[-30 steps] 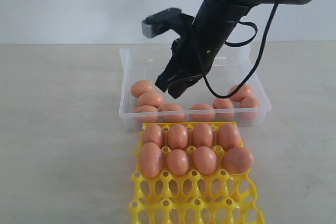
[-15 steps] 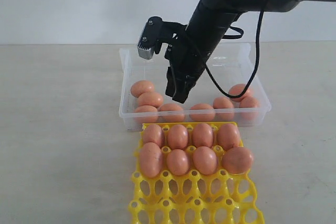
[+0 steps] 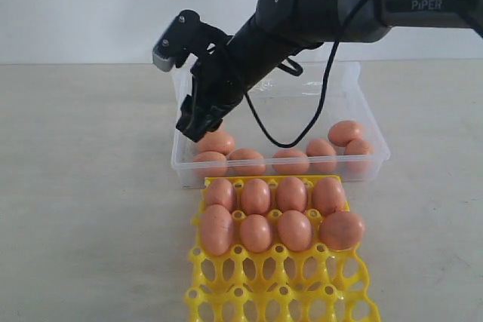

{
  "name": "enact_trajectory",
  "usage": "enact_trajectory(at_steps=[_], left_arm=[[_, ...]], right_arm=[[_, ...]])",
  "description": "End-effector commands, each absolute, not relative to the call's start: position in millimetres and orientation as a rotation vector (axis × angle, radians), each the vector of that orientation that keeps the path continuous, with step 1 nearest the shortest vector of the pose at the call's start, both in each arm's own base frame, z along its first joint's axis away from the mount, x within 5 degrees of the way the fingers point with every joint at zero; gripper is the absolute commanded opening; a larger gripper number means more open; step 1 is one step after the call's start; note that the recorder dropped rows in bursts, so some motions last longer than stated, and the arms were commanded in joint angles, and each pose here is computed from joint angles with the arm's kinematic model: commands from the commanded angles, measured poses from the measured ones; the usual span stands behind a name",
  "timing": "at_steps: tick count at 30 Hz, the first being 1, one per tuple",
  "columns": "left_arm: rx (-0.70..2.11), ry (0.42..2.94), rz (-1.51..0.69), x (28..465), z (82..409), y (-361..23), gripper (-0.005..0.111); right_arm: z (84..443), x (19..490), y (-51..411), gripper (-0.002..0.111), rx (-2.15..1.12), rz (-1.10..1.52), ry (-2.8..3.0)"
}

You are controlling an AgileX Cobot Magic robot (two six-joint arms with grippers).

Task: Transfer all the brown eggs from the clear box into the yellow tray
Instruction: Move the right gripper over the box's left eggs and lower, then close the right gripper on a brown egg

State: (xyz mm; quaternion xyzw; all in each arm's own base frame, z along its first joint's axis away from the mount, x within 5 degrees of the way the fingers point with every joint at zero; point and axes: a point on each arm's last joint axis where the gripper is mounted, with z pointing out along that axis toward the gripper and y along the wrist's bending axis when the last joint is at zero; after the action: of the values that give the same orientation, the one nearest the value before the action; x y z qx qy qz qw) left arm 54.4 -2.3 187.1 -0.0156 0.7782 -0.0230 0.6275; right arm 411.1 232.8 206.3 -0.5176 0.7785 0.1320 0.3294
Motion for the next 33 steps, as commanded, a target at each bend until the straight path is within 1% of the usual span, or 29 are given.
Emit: enact_trajectory(at_steps=[1,3,5,7,9,11,12,13,21,26,29,31,33], left_arm=[[-0.027,1.773,-0.048,54.6,187.0,-2.2,0.004],[-0.027,1.773,-0.048,54.6,187.0,-2.2,0.004],[-0.027,1.773,-0.048,54.6,187.0,-2.2,0.004],[-0.027,1.773,-0.048,54.6,187.0,-2.2,0.004],[-0.027,1.773,-0.048,54.6,187.0,-2.2,0.004],[-0.027,1.773,-0.048,54.6,187.0,-2.2,0.004],[-0.027,1.773,-0.048,54.6,187.0,-2.2,0.004],[-0.027,1.773,-0.048,54.6,187.0,-2.2,0.004],[-0.027,1.773,-0.048,54.6,187.0,-2.2,0.004],[-0.027,1.773,-0.048,54.6,187.0,-2.2,0.004],[-0.027,1.773,-0.048,54.6,187.0,-2.2,0.004],[-0.027,1.773,-0.048,54.6,187.0,-2.2,0.004],[-0.027,1.773,-0.048,54.6,187.0,-2.2,0.004]], right_arm=[[210.3,408.4,236.4,0.017,-1.289,0.437,2.078],[207.3,408.8,232.1,0.008,-1.313,0.376,2.11],[204.0,409.5,226.4,0.009,-1.376,0.28,2.122],[202.2,412.9,220.5,0.018,-1.443,0.153,2.096],[197.9,418.7,216.0,0.034,-1.496,0.028,2.052],[193.3,423.9,214.7,0.051,-1.497,-0.034,2.029],[189.3,425.9,214.7,0.057,-1.498,-0.05,2.023],[186.7,427.4,214.7,0.059,-1.501,-0.062,2.016],[152.8,433.7,217.2,0.059,-1.522,-0.065,2.04],[142.5,434.8,218.2,0.059,-1.523,-0.054,2.052],[143.1,436.9,219.4,0.059,-1.519,-0.063,2.019],[143.9,436.6,221.9,0.059,-1.458,-0.01,2.043],[145.7,434.1,228.8,0.059,-1.275,0.167,2.133]])
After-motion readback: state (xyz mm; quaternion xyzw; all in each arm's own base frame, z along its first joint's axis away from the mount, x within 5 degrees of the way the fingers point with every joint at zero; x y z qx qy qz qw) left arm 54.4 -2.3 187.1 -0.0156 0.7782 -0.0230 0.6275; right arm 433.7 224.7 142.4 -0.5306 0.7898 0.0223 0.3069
